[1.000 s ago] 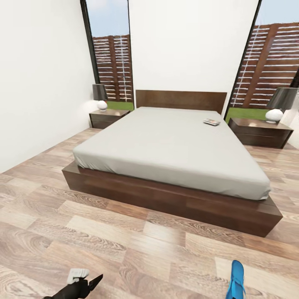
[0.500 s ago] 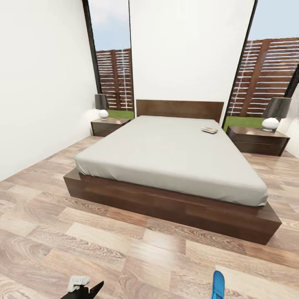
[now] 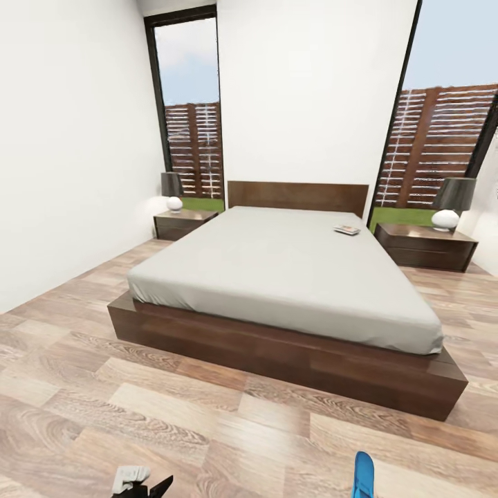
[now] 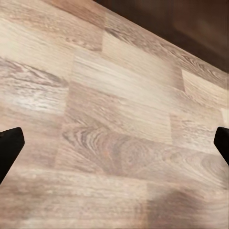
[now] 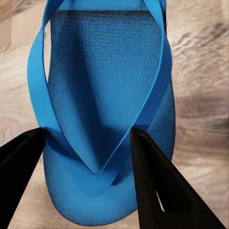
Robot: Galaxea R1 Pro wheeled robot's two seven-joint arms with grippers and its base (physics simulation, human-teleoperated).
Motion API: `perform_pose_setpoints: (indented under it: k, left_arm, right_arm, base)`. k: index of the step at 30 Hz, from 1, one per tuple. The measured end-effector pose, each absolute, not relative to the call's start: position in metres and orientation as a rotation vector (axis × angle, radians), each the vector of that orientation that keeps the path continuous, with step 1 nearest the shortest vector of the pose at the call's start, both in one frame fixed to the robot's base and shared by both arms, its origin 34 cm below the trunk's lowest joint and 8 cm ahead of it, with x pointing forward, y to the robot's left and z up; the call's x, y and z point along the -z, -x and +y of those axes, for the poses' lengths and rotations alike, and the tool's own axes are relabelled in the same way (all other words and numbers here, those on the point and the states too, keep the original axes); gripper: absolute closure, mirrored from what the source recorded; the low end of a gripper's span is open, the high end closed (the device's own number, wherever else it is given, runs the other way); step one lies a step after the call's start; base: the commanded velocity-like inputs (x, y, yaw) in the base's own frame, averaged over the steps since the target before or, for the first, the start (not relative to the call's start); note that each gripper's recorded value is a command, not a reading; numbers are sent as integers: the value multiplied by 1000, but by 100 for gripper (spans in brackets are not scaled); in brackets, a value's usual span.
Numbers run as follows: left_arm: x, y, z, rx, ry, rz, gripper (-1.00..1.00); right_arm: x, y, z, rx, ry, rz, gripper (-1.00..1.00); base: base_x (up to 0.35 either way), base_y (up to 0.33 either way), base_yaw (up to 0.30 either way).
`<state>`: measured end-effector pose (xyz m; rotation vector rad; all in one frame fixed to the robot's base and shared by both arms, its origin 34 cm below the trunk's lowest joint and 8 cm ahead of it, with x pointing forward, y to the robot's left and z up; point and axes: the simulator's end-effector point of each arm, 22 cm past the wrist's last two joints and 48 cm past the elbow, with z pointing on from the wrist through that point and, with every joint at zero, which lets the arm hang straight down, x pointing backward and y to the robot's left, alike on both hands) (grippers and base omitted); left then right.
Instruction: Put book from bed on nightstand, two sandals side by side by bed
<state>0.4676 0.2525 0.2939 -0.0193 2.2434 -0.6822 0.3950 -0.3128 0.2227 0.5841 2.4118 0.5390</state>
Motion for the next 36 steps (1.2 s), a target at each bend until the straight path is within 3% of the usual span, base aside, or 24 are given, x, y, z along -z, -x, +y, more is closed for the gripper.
perform_pose_setpoints:
  k: [36]
  left_arm:
    - [-370,-487,251,685,20,2233,-100]
  right_arm:
    - [-300,-418,-313,-541,-578,2397,100]
  base:
    - [0,0,0]
